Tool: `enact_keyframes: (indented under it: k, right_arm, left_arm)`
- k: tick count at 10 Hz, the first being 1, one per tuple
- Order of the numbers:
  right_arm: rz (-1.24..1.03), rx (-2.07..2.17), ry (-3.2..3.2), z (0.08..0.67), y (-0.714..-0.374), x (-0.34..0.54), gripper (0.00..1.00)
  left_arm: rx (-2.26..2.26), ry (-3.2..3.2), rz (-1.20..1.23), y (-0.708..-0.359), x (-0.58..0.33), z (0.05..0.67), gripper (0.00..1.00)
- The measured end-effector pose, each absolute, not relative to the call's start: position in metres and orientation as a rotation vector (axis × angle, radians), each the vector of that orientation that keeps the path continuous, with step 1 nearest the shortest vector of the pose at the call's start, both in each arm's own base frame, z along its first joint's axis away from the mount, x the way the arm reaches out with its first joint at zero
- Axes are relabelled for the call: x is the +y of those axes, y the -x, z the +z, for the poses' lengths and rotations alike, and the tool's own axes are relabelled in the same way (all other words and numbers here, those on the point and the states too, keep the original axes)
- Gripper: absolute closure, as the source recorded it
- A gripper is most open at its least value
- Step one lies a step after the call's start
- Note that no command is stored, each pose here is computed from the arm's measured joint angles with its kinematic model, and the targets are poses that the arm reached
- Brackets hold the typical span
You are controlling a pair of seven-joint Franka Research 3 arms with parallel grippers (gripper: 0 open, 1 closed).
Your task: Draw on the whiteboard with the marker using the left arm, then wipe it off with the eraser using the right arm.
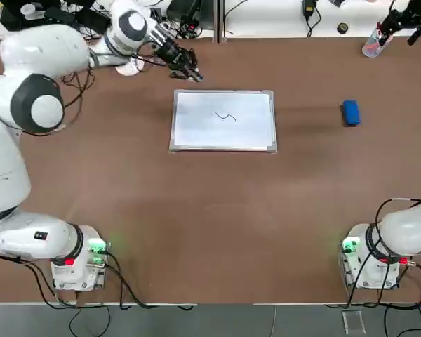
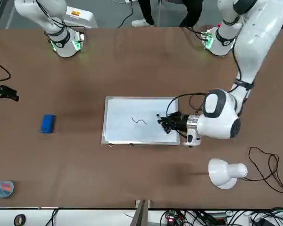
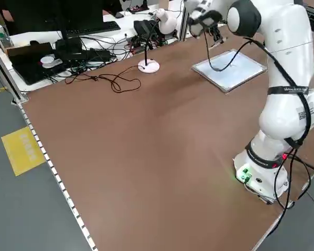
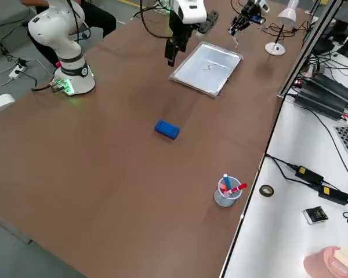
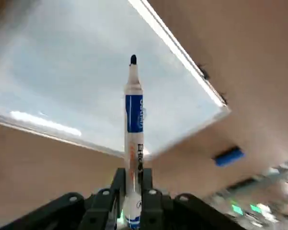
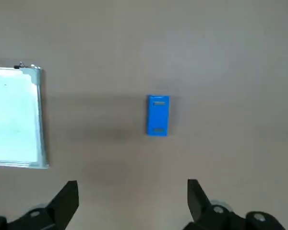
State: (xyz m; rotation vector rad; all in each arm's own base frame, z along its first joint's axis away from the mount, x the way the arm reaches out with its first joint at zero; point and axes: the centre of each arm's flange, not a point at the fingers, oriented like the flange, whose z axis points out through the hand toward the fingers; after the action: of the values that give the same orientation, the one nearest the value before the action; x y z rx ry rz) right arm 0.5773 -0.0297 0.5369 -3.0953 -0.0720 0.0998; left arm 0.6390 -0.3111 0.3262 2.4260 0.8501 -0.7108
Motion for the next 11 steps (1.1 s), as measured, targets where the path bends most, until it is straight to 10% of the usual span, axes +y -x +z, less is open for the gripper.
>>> enact_keyframes:
  k: [11]
  right_arm:
    - [0.171, -0.238, 3.112, 0.354, -0.577, -0.029, 0.00]
  left_arm:
    - [0.029, -3.129, -0.384, -0.629, -0.141, 0.315, 0.82]
